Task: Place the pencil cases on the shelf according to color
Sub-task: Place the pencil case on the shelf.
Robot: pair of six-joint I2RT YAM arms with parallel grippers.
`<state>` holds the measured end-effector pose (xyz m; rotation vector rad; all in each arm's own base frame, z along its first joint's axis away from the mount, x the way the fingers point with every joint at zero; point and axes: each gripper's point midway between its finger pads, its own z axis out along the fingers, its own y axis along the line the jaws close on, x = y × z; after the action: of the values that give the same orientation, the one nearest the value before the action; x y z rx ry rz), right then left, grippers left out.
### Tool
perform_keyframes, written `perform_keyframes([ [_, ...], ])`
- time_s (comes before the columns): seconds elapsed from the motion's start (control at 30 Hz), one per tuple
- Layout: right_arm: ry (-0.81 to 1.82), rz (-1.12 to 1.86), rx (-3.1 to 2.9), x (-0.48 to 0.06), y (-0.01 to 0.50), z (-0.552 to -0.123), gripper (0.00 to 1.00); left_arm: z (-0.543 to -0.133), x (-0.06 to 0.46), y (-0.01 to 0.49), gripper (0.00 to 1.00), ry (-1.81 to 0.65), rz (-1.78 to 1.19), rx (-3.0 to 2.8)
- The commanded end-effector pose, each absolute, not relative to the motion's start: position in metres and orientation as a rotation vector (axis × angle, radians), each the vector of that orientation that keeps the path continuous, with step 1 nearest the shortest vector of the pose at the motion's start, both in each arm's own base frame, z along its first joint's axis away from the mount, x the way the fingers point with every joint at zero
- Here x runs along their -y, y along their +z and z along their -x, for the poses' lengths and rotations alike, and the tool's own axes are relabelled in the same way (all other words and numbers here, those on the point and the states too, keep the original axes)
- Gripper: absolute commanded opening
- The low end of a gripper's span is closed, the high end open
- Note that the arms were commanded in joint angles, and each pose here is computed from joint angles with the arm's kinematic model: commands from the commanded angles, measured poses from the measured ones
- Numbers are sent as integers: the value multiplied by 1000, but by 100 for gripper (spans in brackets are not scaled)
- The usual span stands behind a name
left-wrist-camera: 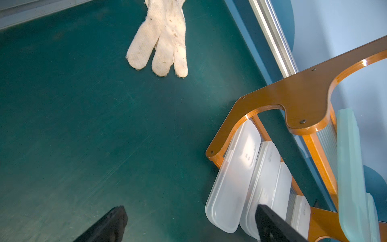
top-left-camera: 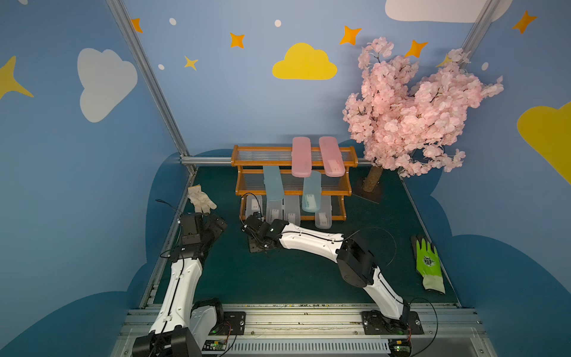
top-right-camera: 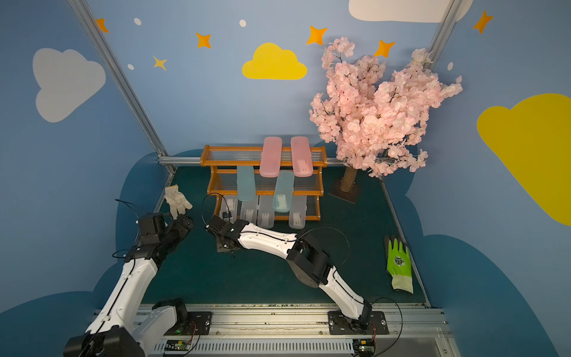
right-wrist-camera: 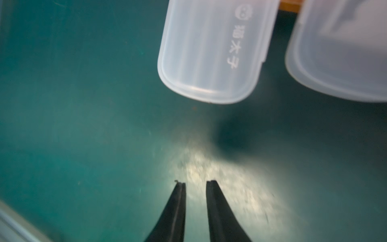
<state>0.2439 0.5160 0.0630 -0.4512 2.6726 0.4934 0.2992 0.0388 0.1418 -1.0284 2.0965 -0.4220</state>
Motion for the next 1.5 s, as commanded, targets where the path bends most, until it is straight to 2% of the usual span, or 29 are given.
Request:
perform_keyframes([
  [0.0, 576, 445, -2599, -542, 61, -264, 22, -296, -41, 142, 100, -388, 1008, -2099],
  [0.13, 590, 440, -2539, -554, 55, -286, 23, -296, -41, 143, 100, -384, 1003, -2101],
  [0.3, 626, 485, -2423, -565, 75, -312, 25, -298, -40, 144, 100, -392, 998, -2101],
  [0.53, 675, 477, -2430, -564, 77, -327, 33, -300, -39, 141, 100, -396, 997, -2112],
  [0.63, 713, 474, -2432, -566, 85, -317, 44, -300, -38, 147, 100, -388, 984, -2112],
  [0.9, 613, 555, -2405, -542, 126, -276, 91, -297, -38, 147, 100, -351, 929, -2119],
  [1.0, 523, 552, -2386, -519, 138, -264, 98, -299, -35, 146, 100, -341, 886, -2129],
  [1.1, 367, 534, -2351, -485, 145, -258, 98, -302, -34, 144, 100, -311, 833, -2139],
  [1.3, -95, 506, -2250, -386, 155, -259, 98, -304, -32, 151, 100, -218, 730, -2134],
  [1.47, -448, 382, -2179, -280, 173, -256, 99, -304, -41, 165, 100, -65, 638, -2036],
])
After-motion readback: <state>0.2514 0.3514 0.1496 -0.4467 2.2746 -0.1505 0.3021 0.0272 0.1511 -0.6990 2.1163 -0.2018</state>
